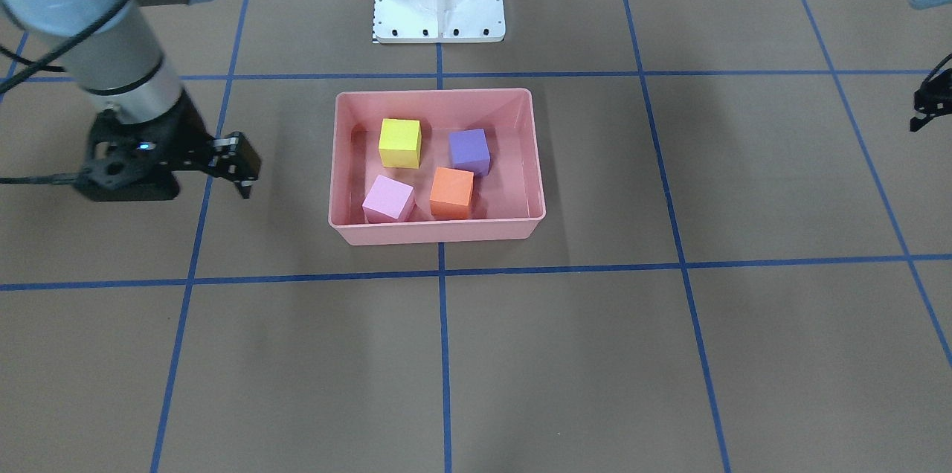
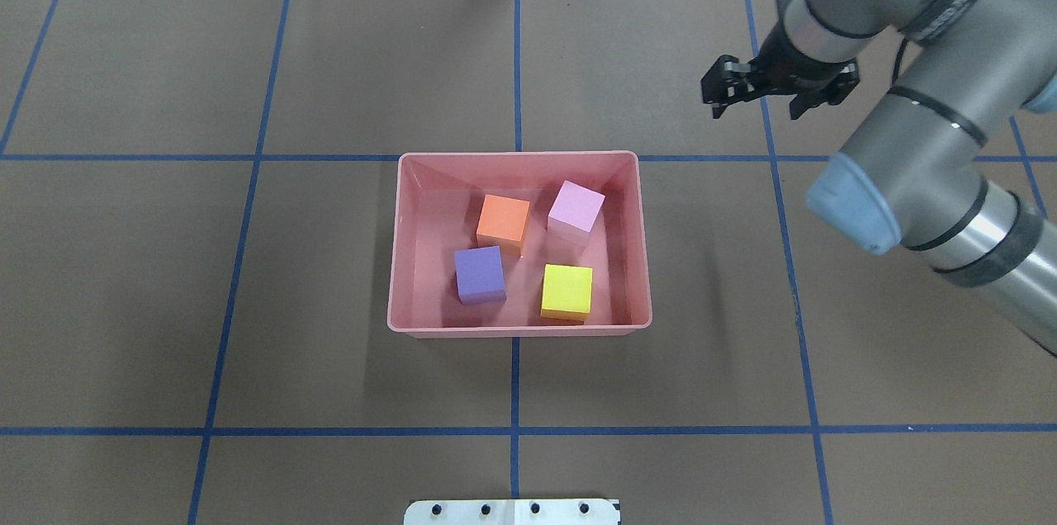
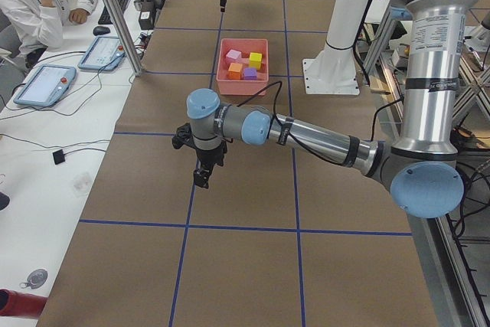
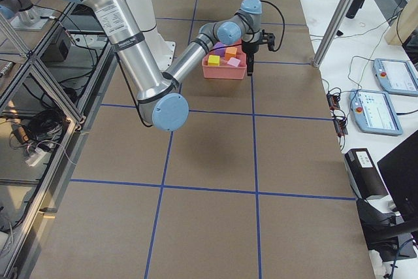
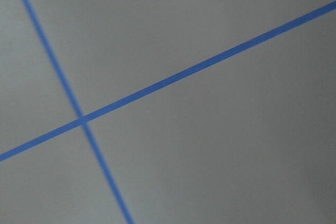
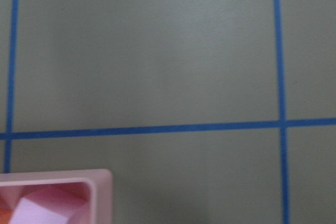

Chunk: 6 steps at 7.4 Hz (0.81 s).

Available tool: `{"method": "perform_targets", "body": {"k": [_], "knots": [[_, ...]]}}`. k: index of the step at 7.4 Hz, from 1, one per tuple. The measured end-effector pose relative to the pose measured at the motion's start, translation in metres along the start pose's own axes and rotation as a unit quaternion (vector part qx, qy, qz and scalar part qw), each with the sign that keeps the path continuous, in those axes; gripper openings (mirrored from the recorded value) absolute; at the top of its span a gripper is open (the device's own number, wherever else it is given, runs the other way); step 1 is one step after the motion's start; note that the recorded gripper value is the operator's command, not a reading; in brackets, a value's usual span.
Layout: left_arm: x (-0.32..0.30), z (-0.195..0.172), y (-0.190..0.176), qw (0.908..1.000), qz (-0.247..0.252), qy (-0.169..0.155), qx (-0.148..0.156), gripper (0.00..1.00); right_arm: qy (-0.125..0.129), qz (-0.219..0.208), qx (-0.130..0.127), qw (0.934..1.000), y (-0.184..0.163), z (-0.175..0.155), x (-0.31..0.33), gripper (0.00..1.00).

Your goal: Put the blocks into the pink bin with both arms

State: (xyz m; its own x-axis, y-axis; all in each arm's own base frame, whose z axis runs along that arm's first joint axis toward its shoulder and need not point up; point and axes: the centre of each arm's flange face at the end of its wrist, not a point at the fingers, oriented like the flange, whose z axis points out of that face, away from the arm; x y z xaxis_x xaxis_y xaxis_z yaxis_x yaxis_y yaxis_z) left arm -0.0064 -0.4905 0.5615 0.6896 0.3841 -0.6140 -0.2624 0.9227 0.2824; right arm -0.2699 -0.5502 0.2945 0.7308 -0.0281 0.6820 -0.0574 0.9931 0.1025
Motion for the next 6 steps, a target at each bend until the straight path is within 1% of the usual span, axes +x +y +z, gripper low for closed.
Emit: {"method": "perform_targets", "body": {"k": [1, 2, 3, 4, 5, 6], "knots": [[-0.036, -0.008, 0.028, 0.9996, -0.021, 0.015, 0.011, 1.00, 0.009, -0.030, -0.006, 0.9995, -0.009, -0.004, 0.065, 0.99], [-0.060, -0.012, 0.052, 0.9987, -0.043, 0.022, 0.019, 1.00, 0.014, -0.052, -0.014, 0.9984, -0.010, -0.008, 0.127, 0.99], [-0.073, -0.010, 0.071, 0.9977, -0.061, 0.024, 0.018, 1.00, 0.016, -0.072, -0.024, 0.9970, -0.003, -0.011, 0.188, 0.99], [-0.083, -0.005, 0.083, 0.9968, -0.075, 0.024, 0.013, 1.00, 0.019, -0.091, -0.034, 0.9951, 0.010, -0.011, 0.239, 0.99], [-0.090, -0.002, 0.086, 0.9960, -0.085, 0.024, 0.010, 1.00, 0.023, -0.100, -0.045, 0.9937, 0.028, -0.009, 0.285, 0.99], [-0.092, -0.002, 0.085, 0.9954, -0.093, 0.024, 0.010, 1.00, 0.028, -0.090, -0.053, 0.9941, 0.047, -0.008, 0.326, 0.99]]}}
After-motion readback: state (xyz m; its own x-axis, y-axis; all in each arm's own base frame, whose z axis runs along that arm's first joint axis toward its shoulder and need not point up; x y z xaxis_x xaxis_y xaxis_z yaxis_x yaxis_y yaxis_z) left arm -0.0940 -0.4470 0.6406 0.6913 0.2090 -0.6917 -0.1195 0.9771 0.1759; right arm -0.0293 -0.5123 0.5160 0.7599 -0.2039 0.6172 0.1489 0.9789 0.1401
